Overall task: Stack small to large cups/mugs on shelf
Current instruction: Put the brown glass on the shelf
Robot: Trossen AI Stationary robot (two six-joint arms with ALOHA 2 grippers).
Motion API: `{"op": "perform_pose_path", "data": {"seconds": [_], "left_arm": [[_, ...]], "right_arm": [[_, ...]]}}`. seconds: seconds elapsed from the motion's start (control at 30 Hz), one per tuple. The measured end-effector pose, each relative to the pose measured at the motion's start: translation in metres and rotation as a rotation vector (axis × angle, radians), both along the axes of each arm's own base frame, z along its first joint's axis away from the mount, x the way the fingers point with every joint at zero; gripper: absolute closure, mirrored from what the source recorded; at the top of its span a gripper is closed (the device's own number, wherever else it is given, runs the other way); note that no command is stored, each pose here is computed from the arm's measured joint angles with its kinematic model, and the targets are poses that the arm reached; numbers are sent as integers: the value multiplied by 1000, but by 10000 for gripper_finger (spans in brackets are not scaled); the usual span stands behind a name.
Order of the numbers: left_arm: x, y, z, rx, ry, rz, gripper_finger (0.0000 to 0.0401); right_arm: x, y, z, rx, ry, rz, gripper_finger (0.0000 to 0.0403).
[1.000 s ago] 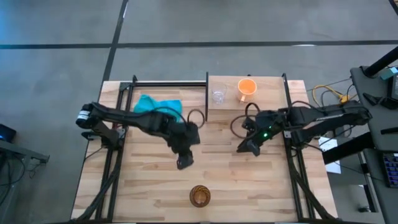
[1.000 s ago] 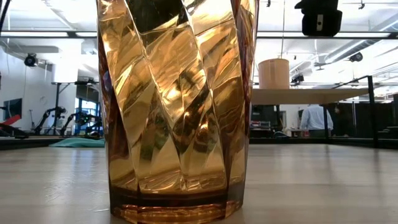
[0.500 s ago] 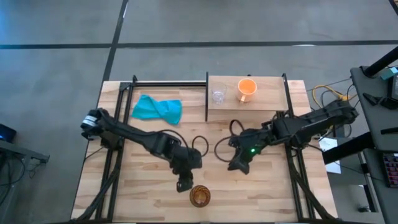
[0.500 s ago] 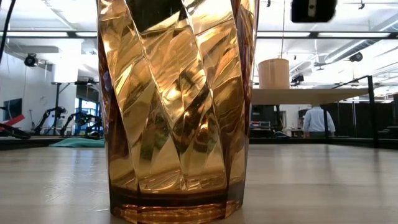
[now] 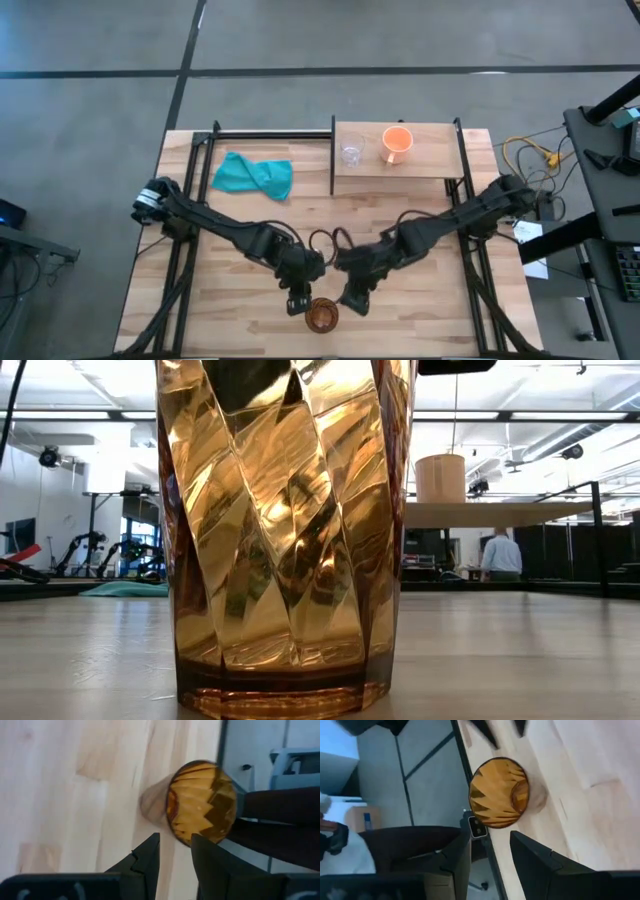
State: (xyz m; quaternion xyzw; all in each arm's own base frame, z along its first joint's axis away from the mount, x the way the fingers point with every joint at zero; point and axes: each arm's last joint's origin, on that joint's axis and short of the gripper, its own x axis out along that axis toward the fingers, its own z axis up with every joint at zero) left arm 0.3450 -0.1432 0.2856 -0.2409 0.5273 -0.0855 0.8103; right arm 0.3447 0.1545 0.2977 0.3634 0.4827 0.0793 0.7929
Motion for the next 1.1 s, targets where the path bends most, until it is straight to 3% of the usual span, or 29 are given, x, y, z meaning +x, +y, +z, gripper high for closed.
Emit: {"op": "perform_pose_path", "data": {"seconds": [0.23,0.57,0.87,1.1], "left_arm": [[0,-3,-7,38,11,12,306],[-18,18,-4,174,136,52,306],[-43,41,34,228,50,151,306],[-75,62,67,267,-9,231,306]], "right_arm": [[-1,16,-3,-150,64,-26,279],[-5,34,-5,-160,61,-92,287],[6,42,-28,-164,109,-110,287],[12,40,-28,-159,80,-202,287]]}}
